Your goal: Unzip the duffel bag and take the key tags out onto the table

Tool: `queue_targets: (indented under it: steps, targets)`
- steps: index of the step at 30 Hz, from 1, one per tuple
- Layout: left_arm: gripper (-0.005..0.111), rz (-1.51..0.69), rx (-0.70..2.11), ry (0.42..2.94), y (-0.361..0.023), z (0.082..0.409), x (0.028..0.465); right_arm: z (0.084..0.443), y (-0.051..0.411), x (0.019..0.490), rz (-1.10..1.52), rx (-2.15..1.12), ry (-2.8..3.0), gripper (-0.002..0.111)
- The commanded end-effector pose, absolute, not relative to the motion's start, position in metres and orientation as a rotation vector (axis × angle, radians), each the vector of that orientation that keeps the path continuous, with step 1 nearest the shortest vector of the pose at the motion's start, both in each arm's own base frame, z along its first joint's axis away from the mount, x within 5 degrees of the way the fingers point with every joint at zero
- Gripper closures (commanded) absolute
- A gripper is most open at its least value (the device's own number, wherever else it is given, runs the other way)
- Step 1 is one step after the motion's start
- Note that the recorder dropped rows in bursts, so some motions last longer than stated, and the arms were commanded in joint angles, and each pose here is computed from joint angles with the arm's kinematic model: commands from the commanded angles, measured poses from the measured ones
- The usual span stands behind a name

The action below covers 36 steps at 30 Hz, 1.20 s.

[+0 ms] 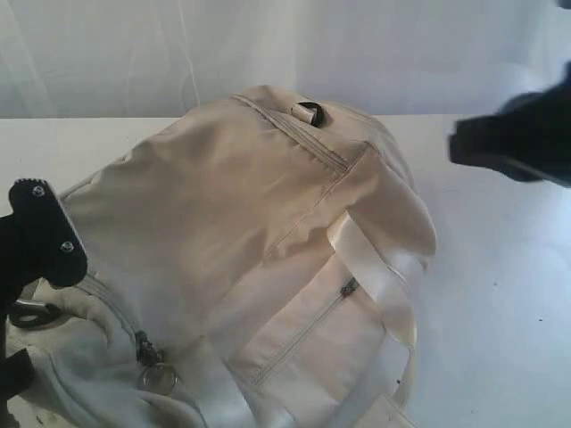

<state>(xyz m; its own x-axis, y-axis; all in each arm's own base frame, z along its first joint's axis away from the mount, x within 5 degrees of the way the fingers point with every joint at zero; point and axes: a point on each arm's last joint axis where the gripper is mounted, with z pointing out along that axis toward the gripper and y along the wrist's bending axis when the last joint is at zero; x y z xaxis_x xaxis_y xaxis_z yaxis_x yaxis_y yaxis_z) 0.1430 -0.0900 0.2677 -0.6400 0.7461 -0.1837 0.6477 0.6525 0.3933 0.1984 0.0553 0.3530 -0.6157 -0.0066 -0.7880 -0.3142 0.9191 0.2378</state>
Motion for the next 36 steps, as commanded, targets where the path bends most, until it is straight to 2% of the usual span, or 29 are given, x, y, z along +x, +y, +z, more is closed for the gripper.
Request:
queue_targets:
  steps: [1,3,5,7,12,14,18,21,23,26,27,31,36]
  targets:
    - [0.026,0.33,1.076,2.556,-0.094,0.269,0.14,0.354,0.075,0.267,0.43,-0.429,2.289,0.108]
    - [0.026,0.308,1.072,2.559,-0.095,0.269,0.14,0.352,0.08,0.299,0.405,-0.469,2.332,0.107]
    - [0.026,0.296,1.077,2.56,-0.095,0.269,0.139,0.346,0.084,0.326,0.397,-0.497,2.374,0.1]
    - [0.026,0.291,1.087,2.554,-0.096,0.269,0.139,0.346,0.088,0.347,0.385,-0.53,2.389,0.088]
    - [0.026,0.282,1.09,2.553,-0.097,0.269,0.139,0.324,0.095,0.382,0.371,-0.624,2.425,0.042]
    - [0.026,0.282,1.09,2.553,-0.097,0.269,0.139,0.309,0.096,0.39,0.35,-0.7,2.43,0.036]
    - [0.026,0.282,1.09,2.553,-0.097,0.269,0.139,0.286,0.096,0.4,0.335,-0.736,2.481,0.036]
    - [0.026,0.281,1.09,2.551,-0.097,0.269,0.139,0.273,0.094,0.405,0.308,-0.691,2.531,0.045]
    - [0.026,0.281,1.09,2.551,-0.097,0.269,0.139,0.268,0.09,0.407,0.276,-0.555,2.598,0.063]
    - [0.026,0.282,1.093,2.55,-0.097,0.269,0.139,0.265,0.077,0.407,0.103,-0.429,2.668,0.102]
    - [0.026,0.282,1.093,2.55,-0.097,0.269,0.139,0.266,0.072,0.406,0.032,-0.44,2.679,0.107]
    - [0.026,0.275,1.093,2.538,-0.097,0.269,0.14,0.275,0.056,0.396,-0.096,-0.46,2.744,0.108]
    - [0.026,0.263,1.091,2.523,-0.099,0.27,0.141,0.286,0.033,0.38,-0.124,-0.363,2.839,0.108]
